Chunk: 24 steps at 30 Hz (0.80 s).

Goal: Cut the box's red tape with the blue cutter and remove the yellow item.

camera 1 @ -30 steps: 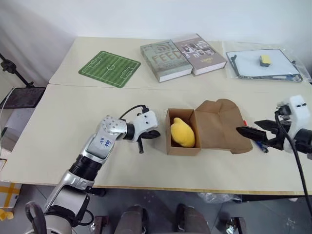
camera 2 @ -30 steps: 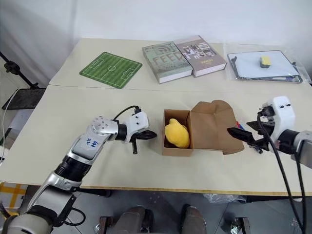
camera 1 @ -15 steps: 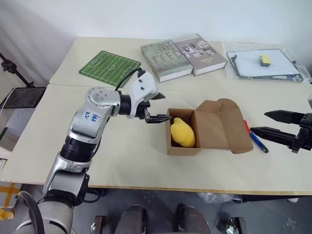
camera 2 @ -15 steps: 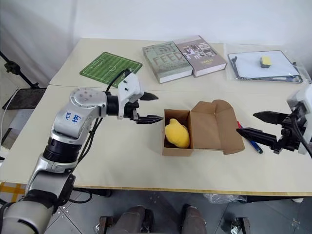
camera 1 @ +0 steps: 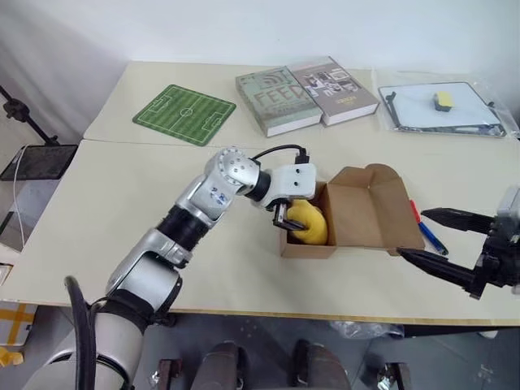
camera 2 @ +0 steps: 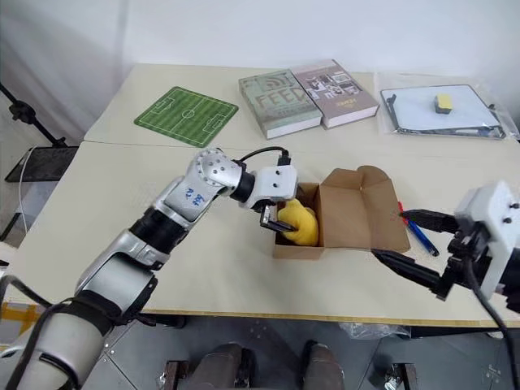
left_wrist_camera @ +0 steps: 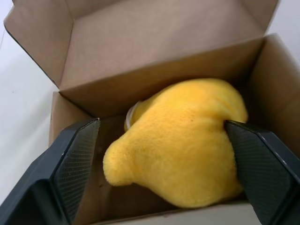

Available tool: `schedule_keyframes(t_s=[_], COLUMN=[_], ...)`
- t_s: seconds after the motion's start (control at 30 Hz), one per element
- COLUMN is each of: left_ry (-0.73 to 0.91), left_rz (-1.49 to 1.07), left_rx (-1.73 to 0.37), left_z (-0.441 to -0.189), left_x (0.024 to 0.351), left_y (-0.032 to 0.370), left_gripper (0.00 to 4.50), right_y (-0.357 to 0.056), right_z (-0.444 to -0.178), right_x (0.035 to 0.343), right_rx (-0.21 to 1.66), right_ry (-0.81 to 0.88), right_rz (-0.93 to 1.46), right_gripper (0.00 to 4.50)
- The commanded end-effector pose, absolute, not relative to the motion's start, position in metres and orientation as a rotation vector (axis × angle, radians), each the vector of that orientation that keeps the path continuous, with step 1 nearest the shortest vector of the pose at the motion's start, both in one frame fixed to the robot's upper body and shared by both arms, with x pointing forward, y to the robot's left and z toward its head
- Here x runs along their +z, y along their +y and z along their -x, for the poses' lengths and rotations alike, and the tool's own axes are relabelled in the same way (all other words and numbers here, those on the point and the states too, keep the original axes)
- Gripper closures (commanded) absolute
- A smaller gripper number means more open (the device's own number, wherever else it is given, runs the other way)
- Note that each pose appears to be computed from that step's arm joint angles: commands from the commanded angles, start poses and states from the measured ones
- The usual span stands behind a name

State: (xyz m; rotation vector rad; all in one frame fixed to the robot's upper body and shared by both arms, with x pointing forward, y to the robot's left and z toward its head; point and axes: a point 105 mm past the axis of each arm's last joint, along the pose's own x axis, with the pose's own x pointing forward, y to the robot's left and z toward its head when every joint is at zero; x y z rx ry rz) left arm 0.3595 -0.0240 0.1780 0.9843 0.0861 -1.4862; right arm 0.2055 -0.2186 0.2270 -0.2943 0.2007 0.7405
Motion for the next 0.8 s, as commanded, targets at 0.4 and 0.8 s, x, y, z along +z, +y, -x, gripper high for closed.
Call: schedule_keyframes(t_s=[0.4, 0.8], left_ry=[0.066, -0.104], left_rz=[-1.011, -0.774], left_rx=[-1.519, -1.403], left_z=[-0.366, -0.369], left_x=[0.185, 0.255], left_y=[-0.032, -0.040], left_gripper=[3.52, 4.48], right_y=[-0.225, -0.248], right_z=[-0.194, -0.192], right_x=[0.240, 0.235], right_rx=[0.693, 0.717], right_ry=[0.072, 0.011], right_rz=[0.285, 0.290], right_gripper=[0.00, 0.00])
